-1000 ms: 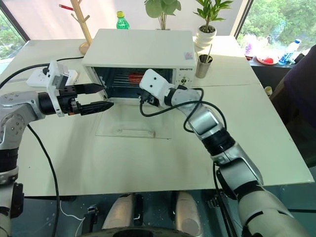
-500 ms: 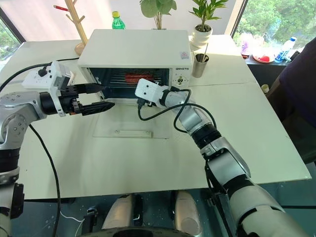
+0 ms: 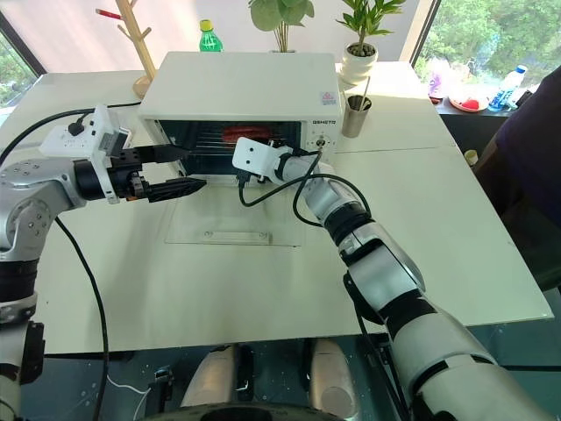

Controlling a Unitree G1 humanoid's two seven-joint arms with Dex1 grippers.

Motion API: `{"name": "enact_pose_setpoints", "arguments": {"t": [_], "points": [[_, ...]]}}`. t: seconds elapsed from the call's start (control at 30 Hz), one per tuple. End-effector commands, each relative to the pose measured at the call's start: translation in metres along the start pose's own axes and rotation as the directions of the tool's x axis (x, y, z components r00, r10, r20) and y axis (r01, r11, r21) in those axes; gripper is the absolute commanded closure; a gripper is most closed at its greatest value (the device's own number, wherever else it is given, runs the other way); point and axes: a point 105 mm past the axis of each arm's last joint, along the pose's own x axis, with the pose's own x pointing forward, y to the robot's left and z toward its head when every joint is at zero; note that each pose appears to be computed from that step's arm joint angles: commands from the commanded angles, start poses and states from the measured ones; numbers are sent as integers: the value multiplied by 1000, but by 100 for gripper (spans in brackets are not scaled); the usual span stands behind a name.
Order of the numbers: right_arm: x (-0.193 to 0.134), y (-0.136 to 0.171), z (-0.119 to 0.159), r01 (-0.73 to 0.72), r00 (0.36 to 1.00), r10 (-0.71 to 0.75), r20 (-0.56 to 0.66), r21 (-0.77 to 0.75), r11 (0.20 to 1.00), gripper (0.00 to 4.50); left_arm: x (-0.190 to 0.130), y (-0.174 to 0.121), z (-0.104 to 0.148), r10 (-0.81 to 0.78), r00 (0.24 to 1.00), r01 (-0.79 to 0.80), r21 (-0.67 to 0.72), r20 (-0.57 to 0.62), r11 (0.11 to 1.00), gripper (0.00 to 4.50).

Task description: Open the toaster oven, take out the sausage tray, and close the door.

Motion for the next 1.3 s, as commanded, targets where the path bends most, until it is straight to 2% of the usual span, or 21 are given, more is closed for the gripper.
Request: {"name": "enact_pose_setpoints", "arguments": {"t": [0.03, 0.17, 0.27, 0.37, 0.4, 0.9, 1.3], "points": [[4, -17, 15, 53, 998, -52, 28, -31, 998, 193, -3, 2, 13, 14, 1000, -16, 52, 27, 999, 0], [6, -18, 15, 61, 998, -60, 16, -55, 997, 193, -2, 1, 13, 16, 999, -18, 50, 29, 999, 0], [7, -17, 15, 60, 998, -59, 22, -56, 997, 278, -2, 1, 12, 18, 999, -19, 45, 30, 999, 0], [7, -15, 15, 56, 998, -55, 28, -55, 997, 424, -2, 3, 10, 22, 999, -23, 34, 30, 999, 0], [7, -14, 15, 56, 998, -54, 29, -57, 997, 445, -2, 4, 10, 23, 999, -24, 27, 31, 999, 0], [3, -1, 14, 44, 998, -39, 58, -91, 995, 445, 4, 34, 17, 5, 998, -2, -51, 60, 999, 0], [-25, 7, 43, 79, 983, -55, 178, -130, 988, 445, 9, 57, 18, -22, 1000, 23, -40, 23, 999, 0]]}}
